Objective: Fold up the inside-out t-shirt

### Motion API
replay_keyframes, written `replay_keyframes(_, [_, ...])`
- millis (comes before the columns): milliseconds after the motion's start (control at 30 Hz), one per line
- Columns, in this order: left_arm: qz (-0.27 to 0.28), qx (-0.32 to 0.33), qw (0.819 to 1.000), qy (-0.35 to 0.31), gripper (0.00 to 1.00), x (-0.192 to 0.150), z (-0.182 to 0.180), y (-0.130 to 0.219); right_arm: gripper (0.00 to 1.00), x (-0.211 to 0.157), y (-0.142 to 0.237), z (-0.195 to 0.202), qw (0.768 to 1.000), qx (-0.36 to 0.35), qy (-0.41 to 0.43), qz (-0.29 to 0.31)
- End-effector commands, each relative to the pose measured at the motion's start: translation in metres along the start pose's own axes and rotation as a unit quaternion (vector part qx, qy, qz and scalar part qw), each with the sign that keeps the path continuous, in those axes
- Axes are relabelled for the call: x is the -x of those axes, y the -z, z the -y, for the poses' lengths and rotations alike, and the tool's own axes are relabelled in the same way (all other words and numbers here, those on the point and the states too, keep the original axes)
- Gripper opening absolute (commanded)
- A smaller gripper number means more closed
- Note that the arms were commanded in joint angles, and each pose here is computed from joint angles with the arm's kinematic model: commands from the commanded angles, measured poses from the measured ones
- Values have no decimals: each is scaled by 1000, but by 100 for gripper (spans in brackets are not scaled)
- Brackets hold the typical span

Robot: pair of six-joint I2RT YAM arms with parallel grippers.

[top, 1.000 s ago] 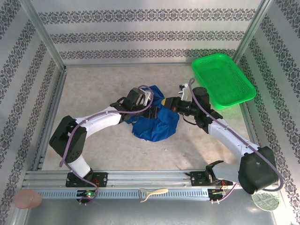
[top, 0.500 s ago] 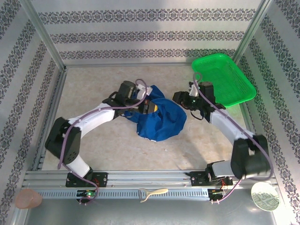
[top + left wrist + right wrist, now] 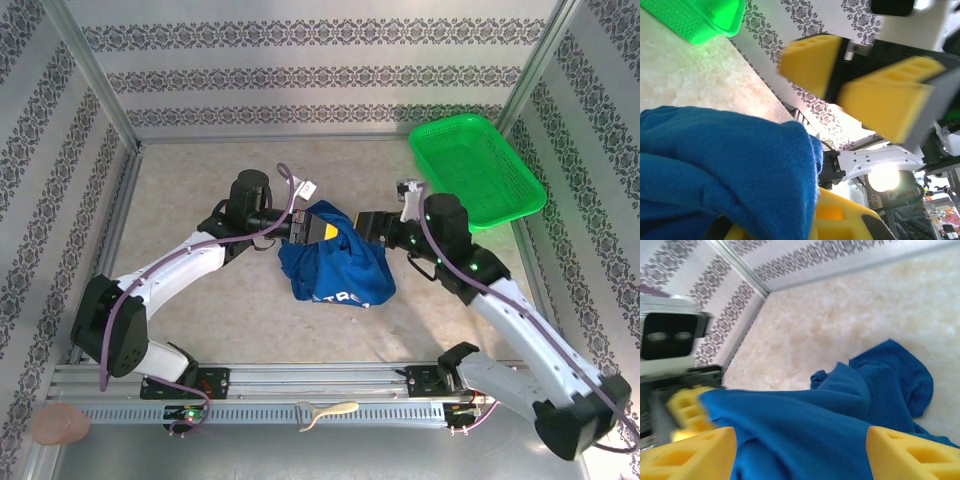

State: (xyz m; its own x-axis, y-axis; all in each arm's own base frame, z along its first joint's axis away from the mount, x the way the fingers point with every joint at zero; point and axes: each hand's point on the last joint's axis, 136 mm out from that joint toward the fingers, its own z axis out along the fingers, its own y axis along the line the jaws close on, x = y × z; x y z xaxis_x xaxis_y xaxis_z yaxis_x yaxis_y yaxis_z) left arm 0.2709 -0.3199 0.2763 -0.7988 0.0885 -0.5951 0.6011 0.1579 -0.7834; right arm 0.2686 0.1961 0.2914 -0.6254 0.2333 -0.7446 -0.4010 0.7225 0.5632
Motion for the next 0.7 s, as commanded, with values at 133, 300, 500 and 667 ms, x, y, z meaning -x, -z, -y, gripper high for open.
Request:
replay_keyframes(133, [9,-24,999,-23,0,12,10,3,68,-41,-13,18,996,-59,36,-57])
replay_keyframes(300, [13,-22,999,-26,0,15,12,5,67,-67,-51,35,991,-77,36,-104])
replay_keyframes(500, [23,-4,1000,-14,0,12,1,11,0,-63,-84,42,990,-63,28,-121])
replay_keyframes(667, [101,105,988,46,0,22,-65,48,0,-42,-51,1,991,81,19,-109])
